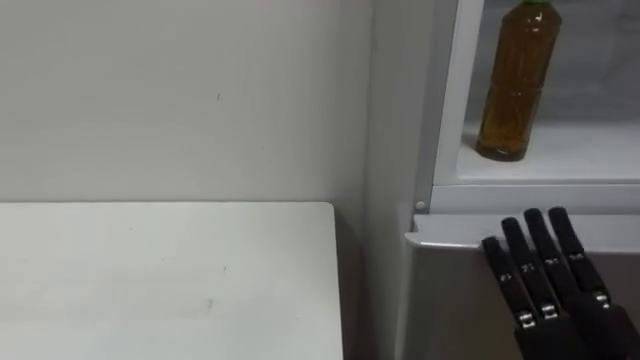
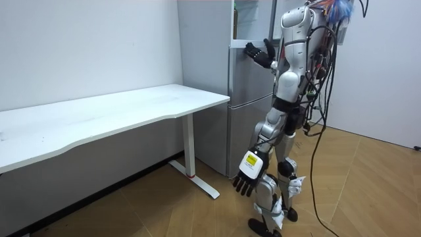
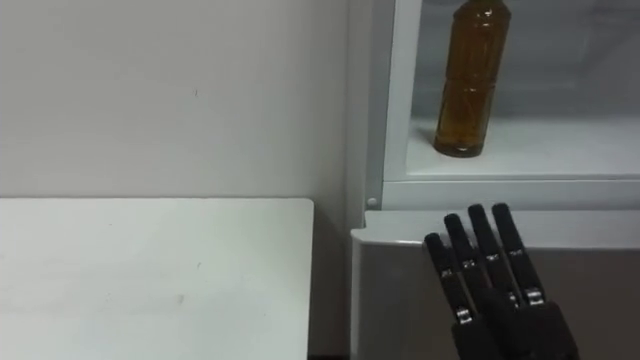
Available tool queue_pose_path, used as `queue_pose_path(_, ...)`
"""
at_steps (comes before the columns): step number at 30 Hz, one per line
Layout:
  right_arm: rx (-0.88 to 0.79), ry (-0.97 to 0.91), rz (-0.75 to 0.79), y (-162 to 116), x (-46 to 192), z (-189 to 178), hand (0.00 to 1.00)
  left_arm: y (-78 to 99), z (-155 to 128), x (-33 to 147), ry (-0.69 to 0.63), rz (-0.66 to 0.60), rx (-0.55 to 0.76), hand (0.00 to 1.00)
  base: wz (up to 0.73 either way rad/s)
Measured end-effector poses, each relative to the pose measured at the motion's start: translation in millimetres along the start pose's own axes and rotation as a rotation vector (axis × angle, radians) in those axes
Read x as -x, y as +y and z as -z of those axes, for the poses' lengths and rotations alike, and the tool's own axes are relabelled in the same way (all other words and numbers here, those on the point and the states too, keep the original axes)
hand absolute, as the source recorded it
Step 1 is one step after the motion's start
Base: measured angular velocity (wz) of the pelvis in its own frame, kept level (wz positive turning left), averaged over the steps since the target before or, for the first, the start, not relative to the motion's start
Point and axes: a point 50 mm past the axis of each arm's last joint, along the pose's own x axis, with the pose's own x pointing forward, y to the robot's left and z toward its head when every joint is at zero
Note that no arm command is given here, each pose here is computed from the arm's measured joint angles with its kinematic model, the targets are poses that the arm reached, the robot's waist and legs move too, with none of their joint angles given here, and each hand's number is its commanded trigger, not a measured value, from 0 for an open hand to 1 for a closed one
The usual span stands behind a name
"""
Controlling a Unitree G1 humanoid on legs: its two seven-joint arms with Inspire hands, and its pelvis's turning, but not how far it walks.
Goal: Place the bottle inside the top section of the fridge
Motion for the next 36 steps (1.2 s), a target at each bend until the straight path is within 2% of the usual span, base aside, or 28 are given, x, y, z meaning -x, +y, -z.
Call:
queue_pose_path(10,-0.034,0.016,0.092,-16.1,27.3,2.6,0.00,0.4,1.7,0.3,0.000,-0.001,-0.002,0.00,0.00)
queue_pose_path(16,-0.045,0.013,0.253,-43.4,52.5,6.0,0.00,0.9,4.3,0.7,0.008,-0.009,0.041,0.00,0.00)
queue_pose_path(21,-0.038,-0.002,0.363,-55.8,72.3,2.2,0.00,3.1,5.5,0.6,0.015,-0.025,0.079,0.00,0.00)
queue_pose_path(29,-0.048,-0.125,0.717,-87.6,120.0,-13.5,0.00,10.6,4.4,-0.7,0.016,-0.066,0.130,0.00,-0.01)
queue_pose_path(36,-0.048,-0.214,0.981,-106.3,147.2,-24.7,0.00,14.9,3.9,-1.3,0.013,-0.082,0.131,0.00,-0.01)
